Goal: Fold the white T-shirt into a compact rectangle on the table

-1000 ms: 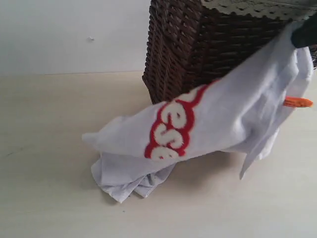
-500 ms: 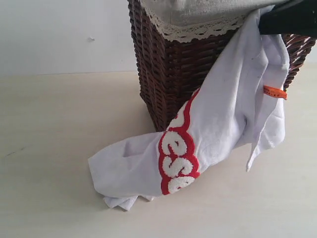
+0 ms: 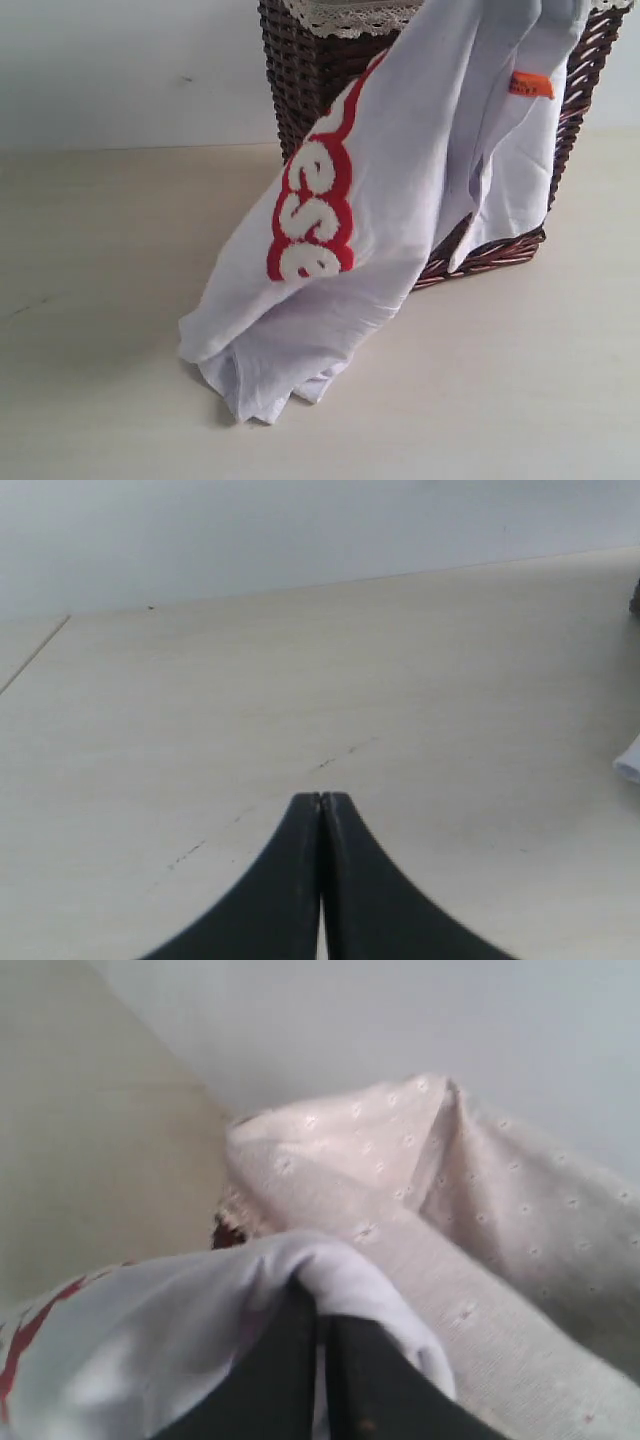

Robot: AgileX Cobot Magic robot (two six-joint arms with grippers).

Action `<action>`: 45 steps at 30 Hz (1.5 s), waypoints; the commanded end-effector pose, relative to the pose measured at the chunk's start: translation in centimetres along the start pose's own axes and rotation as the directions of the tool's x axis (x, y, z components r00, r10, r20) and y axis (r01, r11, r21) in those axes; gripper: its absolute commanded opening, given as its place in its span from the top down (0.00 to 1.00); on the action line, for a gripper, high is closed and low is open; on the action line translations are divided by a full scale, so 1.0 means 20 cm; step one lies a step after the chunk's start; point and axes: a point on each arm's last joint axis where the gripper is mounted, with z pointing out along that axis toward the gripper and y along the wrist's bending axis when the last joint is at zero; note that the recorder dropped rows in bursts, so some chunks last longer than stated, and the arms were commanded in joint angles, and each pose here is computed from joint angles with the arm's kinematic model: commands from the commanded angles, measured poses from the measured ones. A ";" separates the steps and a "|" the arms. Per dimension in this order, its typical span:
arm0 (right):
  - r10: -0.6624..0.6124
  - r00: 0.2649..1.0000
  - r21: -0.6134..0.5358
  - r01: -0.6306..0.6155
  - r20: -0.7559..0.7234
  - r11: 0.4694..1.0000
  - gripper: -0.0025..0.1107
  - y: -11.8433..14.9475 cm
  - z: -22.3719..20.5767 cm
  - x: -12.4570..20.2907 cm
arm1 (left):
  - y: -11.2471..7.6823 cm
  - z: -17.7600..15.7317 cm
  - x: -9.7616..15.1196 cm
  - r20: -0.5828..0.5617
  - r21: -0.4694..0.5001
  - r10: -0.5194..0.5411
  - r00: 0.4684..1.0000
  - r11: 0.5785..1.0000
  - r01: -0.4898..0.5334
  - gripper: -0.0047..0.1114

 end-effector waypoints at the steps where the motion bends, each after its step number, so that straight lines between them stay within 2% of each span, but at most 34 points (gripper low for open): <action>1: -0.174 0.937 -0.195 0.118 -0.302 0.974 0.98 0.09 -0.05 0.13 | 0.00 0.00 0.00 0.013 0.002 0.000 1.000 1.000 0.000 0.96; 5: -0.242 0.778 -0.267 0.099 -0.580 0.959 0.98 0.08 -0.12 0.30 | 0.00 0.00 0.00 0.013 0.002 0.000 1.000 1.000 0.000 0.96; 8: -0.244 0.668 -0.282 0.053 -0.703 0.958 0.98 0.06 -0.17 0.42 | 0.00 0.00 0.00 0.013 0.002 0.000 1.000 1.000 0.000 0.96; 11: -0.183 0.637 -0.254 -0.021 -0.749 0.967 0.98 0.02 -0.21 0.53 | 0.00 0.00 0.00 0.013 0.002 0.000 1.000 1.000 0.000 0.96; 14: -0.105 0.641 -0.214 -0.095 -0.760 0.972 0.96 -0.02 -0.26 0.64 | 0.00 0.00 0.00 0.013 0.002 0.000 1.000 1.000 0.000 0.96; 18: -0.080 0.633 -0.218 -0.144 -0.770 0.965 0.81 -0.08 -0.30 0.77 | 0.00 0.00 0.00 0.013 0.002 0.000 1.000 1.000 0.000 0.96; 22: -0.023 0.620 -0.194 -0.209 -0.784 0.959 0.58 -0.11 -0.33 0.87 | 0.00 0.00 0.00 0.013 0.002 0.000 1.000 1.000 0.000 0.96; 25: -0.012 0.618 -0.182 -0.213 -0.786 0.960 0.47 -0.12 -0.33 0.88 | 0.00 0.00 0.00 0.013 0.002 0.000 1.000 1.000 0.000 0.96; 28: 0.018 0.655 -0.130 -0.176 -0.755 0.976 0.46 -0.12 -0.32 0.83 | 0.00 0.00 0.00 0.013 0.002 0.000 1.000 1.000 0.000 0.96; 31: 0.043 0.778 -0.084 -0.123 -0.627 0.989 0.46 -0.09 -0.30 0.65 | 0.00 0.00 0.00 0.013 0.002 0.000 1.000 1.000 0.000 0.96; 33: 0.014 0.853 -0.047 -0.045 -0.522 0.998 0.46 -0.08 -0.29 0.52 | 0.00 0.00 0.00 0.013 0.002 0.000 1.000 1.000 0.000 0.96; 35: 0.006 0.907 -0.029 -0.020 -0.421 0.999 0.46 -0.05 -0.26 0.44 | 0.00 0.00 0.00 0.013 0.002 0.000 1.000 1.000 0.000 0.96; 38: 0.079 0.960 -0.027 -0.089 -0.270 0.996 0.48 -0.02 -0.17 0.43 | 0.00 0.00 0.00 0.013 0.002 0.000 1.000 1.000 0.000 0.96; 42: 0.245 0.958 -0.126 -0.264 -0.149 0.956 0.61 0.06 0.03 0.55 | 0.00 0.00 0.00 0.013 0.002 0.000 1.000 1.000 0.000 0.96; 45: 0.252 0.957 -0.229 -0.279 -0.143 0.933 0.81 0.14 0.16 0.64 | 0.00 0.00 0.00 0.013 0.002 0.000 1.000 1.000 0.000 0.96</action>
